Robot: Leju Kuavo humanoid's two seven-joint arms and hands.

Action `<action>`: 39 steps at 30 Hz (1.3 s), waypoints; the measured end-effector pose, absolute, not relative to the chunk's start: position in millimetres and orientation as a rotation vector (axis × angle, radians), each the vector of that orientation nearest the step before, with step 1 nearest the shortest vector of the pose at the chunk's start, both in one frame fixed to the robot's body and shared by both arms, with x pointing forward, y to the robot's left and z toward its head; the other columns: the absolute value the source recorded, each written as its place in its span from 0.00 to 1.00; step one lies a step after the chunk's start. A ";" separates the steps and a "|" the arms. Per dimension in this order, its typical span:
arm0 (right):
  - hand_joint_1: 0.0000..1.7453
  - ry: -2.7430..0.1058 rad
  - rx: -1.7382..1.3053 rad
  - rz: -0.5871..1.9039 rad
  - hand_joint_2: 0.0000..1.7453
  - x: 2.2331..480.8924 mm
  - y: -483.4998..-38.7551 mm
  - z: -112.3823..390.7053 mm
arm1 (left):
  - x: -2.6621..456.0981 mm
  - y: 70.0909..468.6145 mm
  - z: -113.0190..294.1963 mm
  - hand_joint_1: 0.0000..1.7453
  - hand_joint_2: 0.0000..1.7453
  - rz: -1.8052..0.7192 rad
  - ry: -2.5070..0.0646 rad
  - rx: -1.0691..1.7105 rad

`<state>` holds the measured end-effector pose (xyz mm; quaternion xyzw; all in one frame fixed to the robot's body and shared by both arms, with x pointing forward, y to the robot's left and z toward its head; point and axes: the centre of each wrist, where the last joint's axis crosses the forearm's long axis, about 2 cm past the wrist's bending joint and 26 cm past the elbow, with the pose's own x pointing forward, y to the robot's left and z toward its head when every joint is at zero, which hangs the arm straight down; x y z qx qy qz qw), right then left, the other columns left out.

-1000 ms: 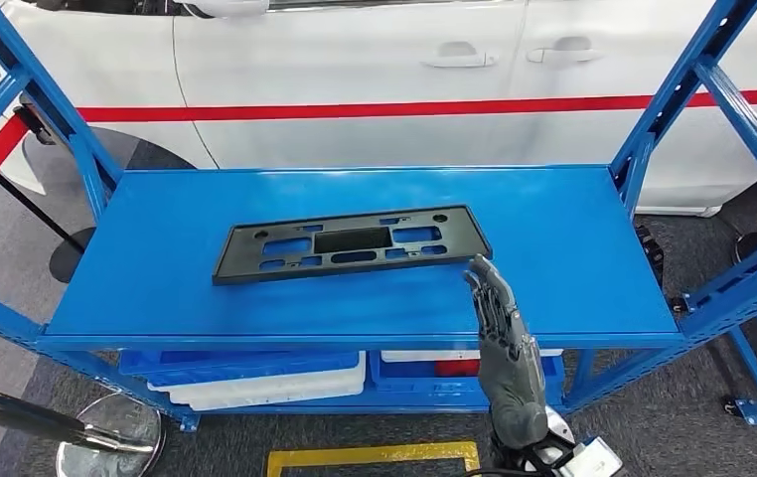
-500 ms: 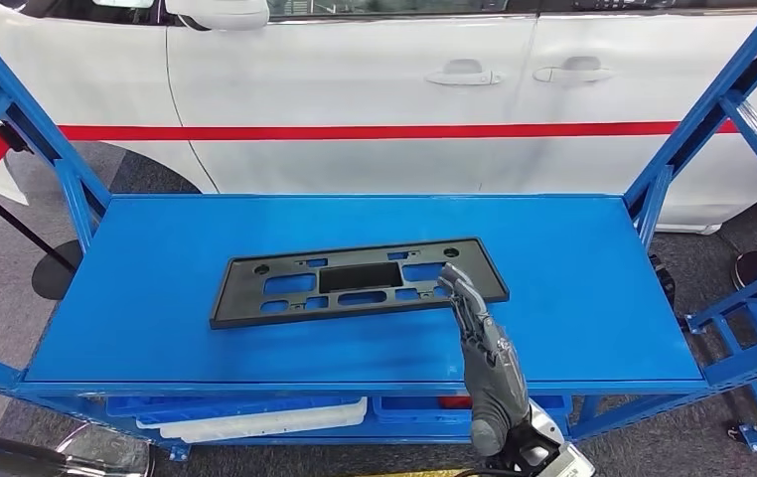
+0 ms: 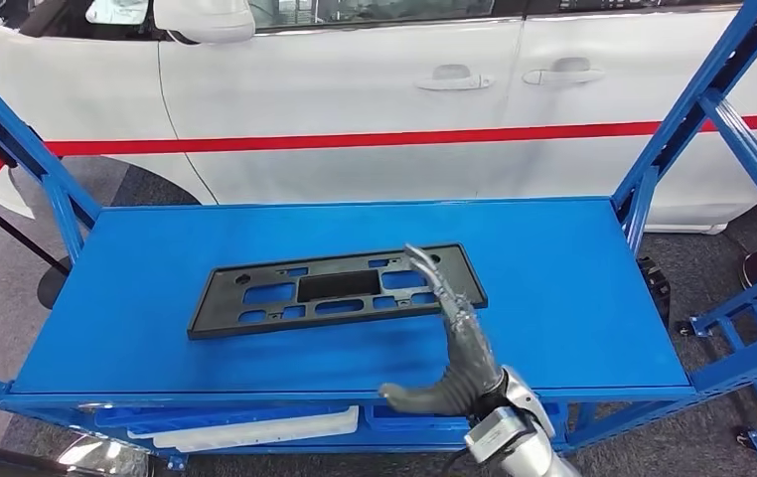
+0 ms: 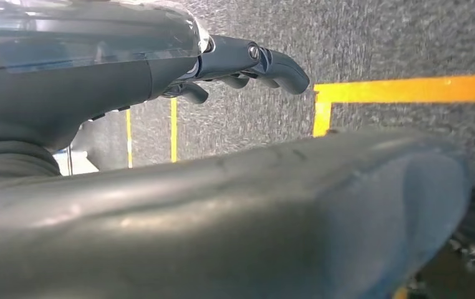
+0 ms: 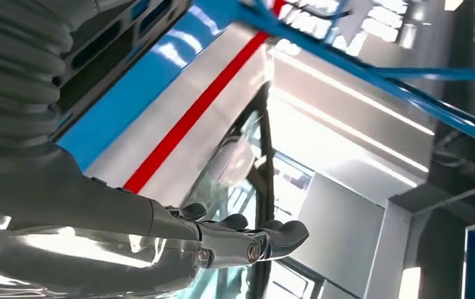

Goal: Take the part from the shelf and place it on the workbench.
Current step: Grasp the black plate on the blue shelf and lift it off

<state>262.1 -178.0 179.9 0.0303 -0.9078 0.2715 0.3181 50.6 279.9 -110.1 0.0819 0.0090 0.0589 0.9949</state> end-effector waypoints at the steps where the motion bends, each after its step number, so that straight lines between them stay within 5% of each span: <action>1: 0.00 -2.388 0.033 0.752 1.00 263.4 -174.6 177.4 | 50.4 279.6 -110.1 0.00 0.00 0.112 0.019 0.163; 22: 0.00 -2.320 -0.718 1.302 1.00 297.3 -96.6 141.2 | 46.8 277.2 -110.6 0.00 0.00 0.056 -0.022 0.154; 39: 0.00 -2.090 -1.020 1.683 1.00 318.7 -69.0 114.5 | 45.7 278.9 -110.8 0.00 0.00 0.014 -0.037 0.158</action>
